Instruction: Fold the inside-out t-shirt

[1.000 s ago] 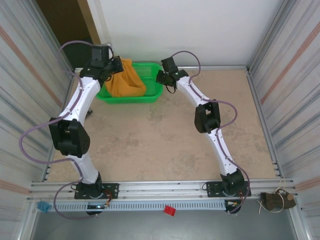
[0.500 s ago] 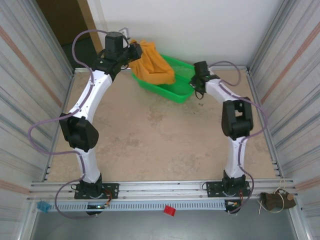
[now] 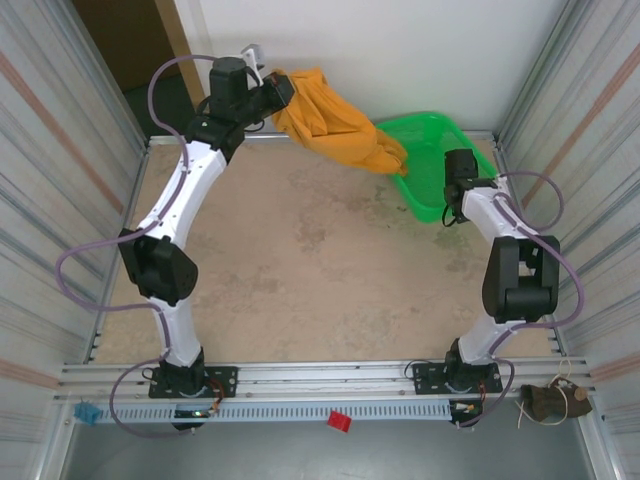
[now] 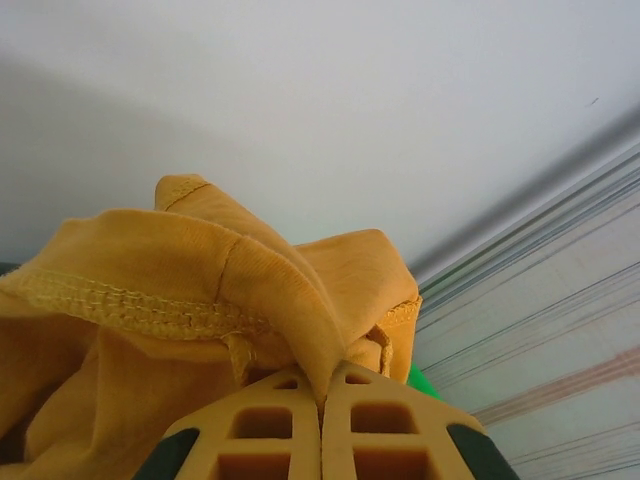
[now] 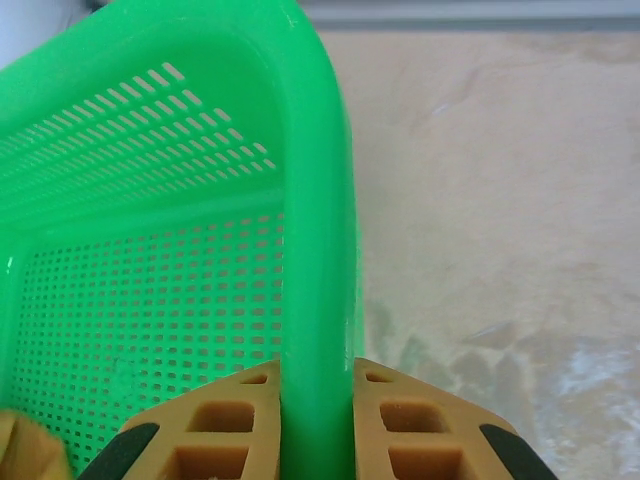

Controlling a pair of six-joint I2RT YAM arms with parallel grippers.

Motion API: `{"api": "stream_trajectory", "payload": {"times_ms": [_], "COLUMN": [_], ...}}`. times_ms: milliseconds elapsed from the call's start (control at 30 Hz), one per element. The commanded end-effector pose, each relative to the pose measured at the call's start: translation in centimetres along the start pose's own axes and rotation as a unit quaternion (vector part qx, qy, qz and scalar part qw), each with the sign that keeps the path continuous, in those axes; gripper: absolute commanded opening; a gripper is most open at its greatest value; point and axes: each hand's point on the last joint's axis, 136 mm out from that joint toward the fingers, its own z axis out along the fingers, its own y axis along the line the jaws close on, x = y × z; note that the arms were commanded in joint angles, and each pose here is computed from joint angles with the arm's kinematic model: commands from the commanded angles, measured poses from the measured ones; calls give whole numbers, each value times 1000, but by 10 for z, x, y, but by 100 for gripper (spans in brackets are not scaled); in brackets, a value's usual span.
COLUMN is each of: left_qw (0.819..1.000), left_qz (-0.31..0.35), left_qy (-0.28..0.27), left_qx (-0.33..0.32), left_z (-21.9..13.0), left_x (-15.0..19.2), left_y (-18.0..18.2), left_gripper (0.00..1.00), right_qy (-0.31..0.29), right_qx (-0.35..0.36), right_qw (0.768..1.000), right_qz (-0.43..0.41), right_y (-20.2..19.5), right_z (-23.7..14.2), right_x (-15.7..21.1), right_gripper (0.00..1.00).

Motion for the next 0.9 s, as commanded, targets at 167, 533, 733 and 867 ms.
{"api": "stream_trajectory", "payload": {"times_ms": [167, 533, 733, 867], "left_qw": [991, 996, 998, 998], "left_qz": [28, 28, 28, 44], "left_qy": [-115, -81, -46, -33], "left_qx": [55, 35, 38, 34], "left_z": [-87, -98, -89, -88], "left_x": [-79, -63, -43, -31], "left_y": [-54, -37, -32, -36], "left_gripper": [0, 0, 0, 0], "right_qy": [-69, -29, 5, 45], "right_qx": [90, 106, 73, 8], "right_qw": [991, 993, 997, 999], "right_qz": [70, 43, 18, -27], "right_y": [-53, -41, -21, 5], "right_z": [4, 44, 59, 52], "right_x": [-37, -39, -40, -36], "right_gripper": [0, 0, 0, 65]}}
